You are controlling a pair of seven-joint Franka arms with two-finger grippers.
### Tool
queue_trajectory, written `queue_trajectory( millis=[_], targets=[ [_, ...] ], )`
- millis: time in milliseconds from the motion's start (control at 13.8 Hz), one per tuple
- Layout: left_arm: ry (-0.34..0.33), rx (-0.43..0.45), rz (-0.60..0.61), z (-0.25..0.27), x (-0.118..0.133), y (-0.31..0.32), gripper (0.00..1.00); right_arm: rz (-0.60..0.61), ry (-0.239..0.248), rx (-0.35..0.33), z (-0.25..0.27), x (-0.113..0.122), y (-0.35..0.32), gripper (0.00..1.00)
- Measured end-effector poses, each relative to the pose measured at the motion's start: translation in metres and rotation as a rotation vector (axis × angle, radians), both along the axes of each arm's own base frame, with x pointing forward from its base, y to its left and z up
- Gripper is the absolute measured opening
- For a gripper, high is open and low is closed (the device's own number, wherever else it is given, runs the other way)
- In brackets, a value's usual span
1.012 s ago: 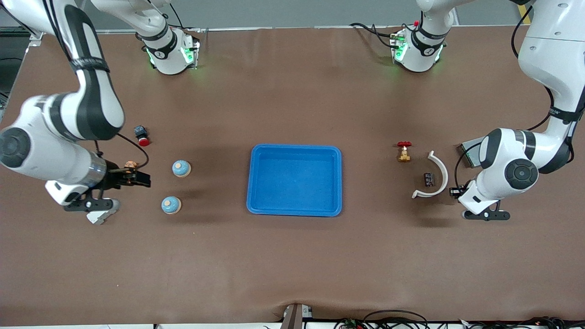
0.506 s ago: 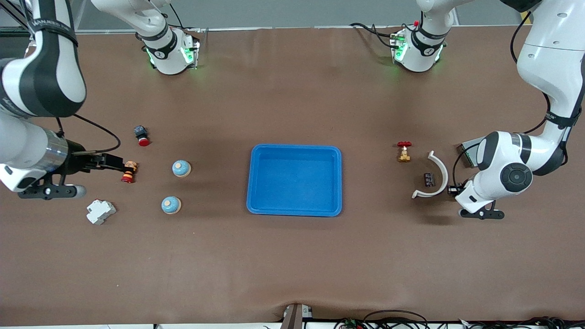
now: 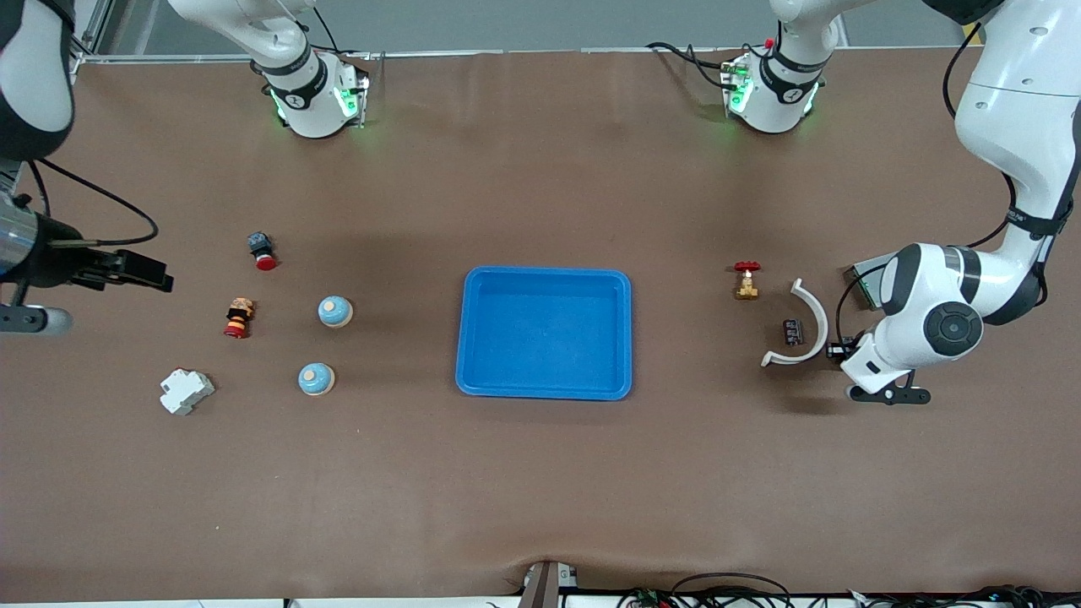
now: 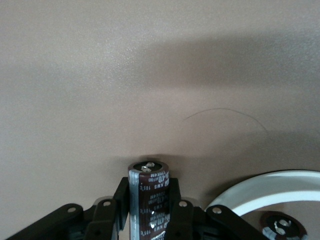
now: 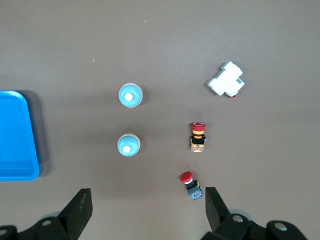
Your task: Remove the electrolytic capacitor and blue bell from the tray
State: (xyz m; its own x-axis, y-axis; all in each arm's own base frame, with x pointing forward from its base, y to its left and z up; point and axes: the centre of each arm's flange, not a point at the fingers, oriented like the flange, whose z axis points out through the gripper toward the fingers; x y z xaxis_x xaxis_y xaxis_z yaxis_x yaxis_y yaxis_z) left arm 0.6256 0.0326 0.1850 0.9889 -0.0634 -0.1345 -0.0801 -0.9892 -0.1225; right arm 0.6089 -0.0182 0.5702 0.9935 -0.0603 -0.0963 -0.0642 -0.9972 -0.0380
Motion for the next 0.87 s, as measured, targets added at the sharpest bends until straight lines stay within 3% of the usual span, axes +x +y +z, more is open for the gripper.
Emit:
queue_trajectory(
  millis=[217, 650, 723, 867],
  targets=[
    [0.000, 0.000, 0.000, 0.000, 0.000, 0.000, 0.36, -0.005, -0.030, 0.004, 0.018, -0.007, -0.019, 1.00],
    [-0.025, 0.003, 0.008, 0.011, 0.007, 0.005, 0.94, 0.001, -0.030, 0.012, 0.043, -0.024, -0.018, 1.00],
    [-0.034, 0.006, 0.014, 0.016, 0.008, 0.010, 1.00, 0.000, -0.038, 0.013, 0.048, -0.026, -0.019, 1.00],
    [-0.041, 0.007, 0.016, 0.031, 0.010, 0.020, 1.00, -0.006, -0.036, 0.016, 0.058, -0.034, -0.023, 1.00]
  ],
)
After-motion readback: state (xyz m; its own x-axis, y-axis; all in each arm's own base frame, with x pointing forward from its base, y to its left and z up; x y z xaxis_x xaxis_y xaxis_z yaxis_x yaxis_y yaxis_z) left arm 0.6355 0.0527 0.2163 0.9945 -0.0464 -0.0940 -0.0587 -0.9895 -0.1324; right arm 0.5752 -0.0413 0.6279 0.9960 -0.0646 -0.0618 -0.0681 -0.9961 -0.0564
